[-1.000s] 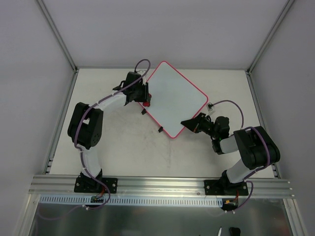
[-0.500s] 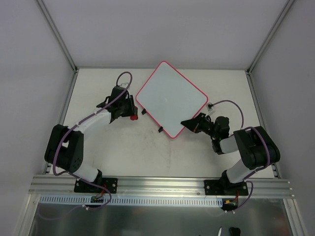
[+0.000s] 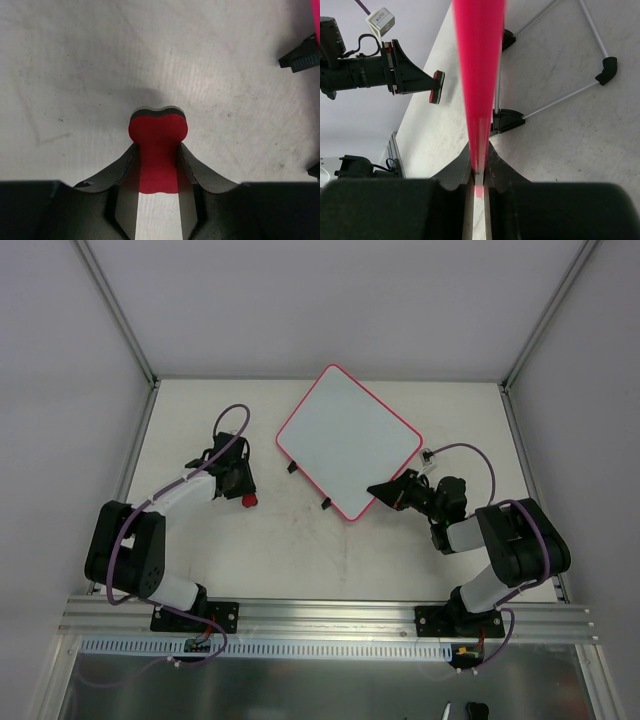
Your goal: Erase the whiteboard
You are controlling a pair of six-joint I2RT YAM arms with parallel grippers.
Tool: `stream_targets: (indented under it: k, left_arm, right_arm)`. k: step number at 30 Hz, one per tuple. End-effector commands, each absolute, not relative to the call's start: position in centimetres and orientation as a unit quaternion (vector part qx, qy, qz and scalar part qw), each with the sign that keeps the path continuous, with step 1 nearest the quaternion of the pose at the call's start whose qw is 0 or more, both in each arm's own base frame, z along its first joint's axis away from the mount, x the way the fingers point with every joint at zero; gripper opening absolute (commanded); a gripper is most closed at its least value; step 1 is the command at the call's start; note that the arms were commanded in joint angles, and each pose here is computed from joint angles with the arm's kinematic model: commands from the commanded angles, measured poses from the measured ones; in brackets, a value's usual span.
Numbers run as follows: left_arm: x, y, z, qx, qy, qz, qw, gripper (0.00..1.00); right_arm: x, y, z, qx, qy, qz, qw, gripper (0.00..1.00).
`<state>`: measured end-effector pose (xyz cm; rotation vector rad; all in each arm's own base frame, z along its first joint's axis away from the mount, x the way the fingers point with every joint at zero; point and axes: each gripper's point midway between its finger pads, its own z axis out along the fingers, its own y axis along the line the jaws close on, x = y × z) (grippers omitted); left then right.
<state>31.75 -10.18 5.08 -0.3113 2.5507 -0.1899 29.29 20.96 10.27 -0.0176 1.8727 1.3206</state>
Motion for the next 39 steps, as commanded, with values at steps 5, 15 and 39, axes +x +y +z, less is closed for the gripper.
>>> stream_targets:
  k: [5, 15, 39]
  left_arm:
    - [30.3, -9.6, 3.2, -0.124, 0.962, -0.059, 0.235, 0.21]
    - [29.8, -9.2, 2.3, -0.113, 0.968, -0.044, 0.221, 0.39]
    - [29.2, -6.5, 5.6, -0.13, 0.945, -0.005, 0.301, 0.58]
  right_arm:
    - [29.6, 21.7, 16.8, -0.095, 0.651, 0.547, 0.517, 0.0]
    - [29.6, 21.7, 16.8, -0.096, 0.651, 0.547, 0.518, 0.0]
    - [29.9, 21.5, 16.7, -0.091, 0.652, 0.542, 0.521, 0.22]
